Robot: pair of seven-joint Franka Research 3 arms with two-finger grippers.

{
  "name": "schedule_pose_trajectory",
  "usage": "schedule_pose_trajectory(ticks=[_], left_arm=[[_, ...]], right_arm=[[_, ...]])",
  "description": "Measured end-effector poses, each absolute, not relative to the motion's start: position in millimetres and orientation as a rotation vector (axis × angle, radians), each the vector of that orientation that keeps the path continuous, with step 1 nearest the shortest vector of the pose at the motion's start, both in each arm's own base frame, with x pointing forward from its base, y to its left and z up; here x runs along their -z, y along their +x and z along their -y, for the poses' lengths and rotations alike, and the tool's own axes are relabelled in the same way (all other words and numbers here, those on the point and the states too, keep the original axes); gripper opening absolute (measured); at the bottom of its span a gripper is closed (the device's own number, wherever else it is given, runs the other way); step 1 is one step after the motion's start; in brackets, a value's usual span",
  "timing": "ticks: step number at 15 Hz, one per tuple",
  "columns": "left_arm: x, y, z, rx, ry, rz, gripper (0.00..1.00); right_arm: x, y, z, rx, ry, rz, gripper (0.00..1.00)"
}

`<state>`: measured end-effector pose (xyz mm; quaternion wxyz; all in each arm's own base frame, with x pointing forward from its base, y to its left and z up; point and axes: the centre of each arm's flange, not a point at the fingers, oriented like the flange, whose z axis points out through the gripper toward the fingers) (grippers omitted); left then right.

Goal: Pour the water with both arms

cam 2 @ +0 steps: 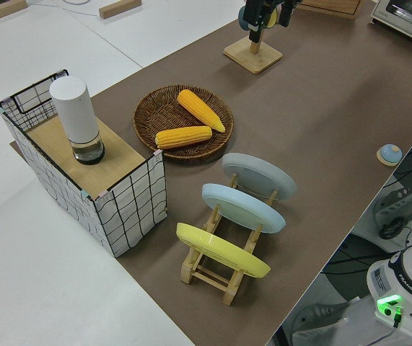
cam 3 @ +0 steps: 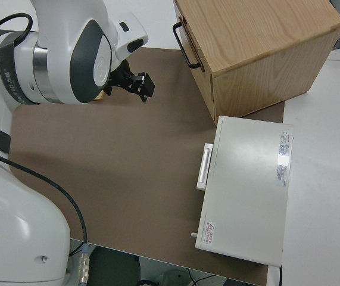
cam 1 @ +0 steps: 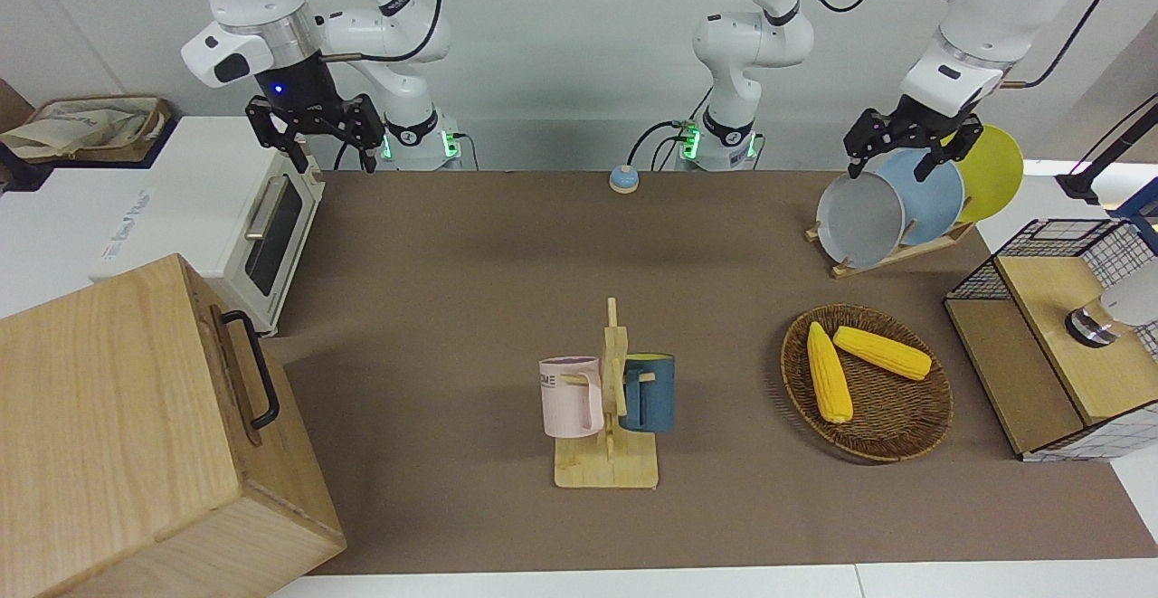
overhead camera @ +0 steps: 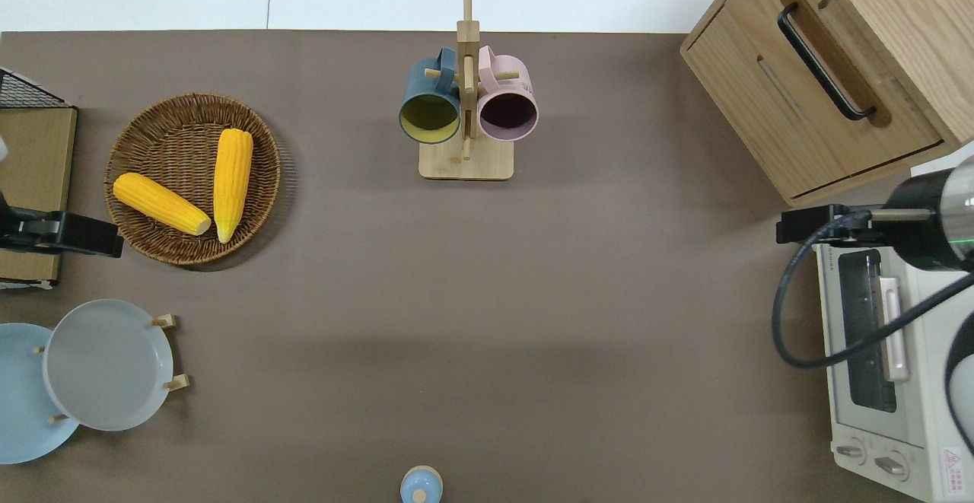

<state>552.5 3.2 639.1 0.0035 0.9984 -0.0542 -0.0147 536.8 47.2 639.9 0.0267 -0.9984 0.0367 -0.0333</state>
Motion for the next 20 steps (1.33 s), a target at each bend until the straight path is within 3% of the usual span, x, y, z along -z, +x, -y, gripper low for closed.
schedule_pose_trajectory(ticks=[6,14,20], left_arm=[[-645,553,-40,0.01,3.134,0.125,1.0],[-628,559,-168,-0.102,3.155,0.2,1.0],[-610,544,-269,-0.197,3.149,0.287,1.0]], right_arm=[[-593,541,-122,0.214,-3.071,-0.013,0.99],[-550,532,-202,0.373,-3.067,0.196,0.99],[-497,563,-218,0.462,-3.024,0.248,0.99]])
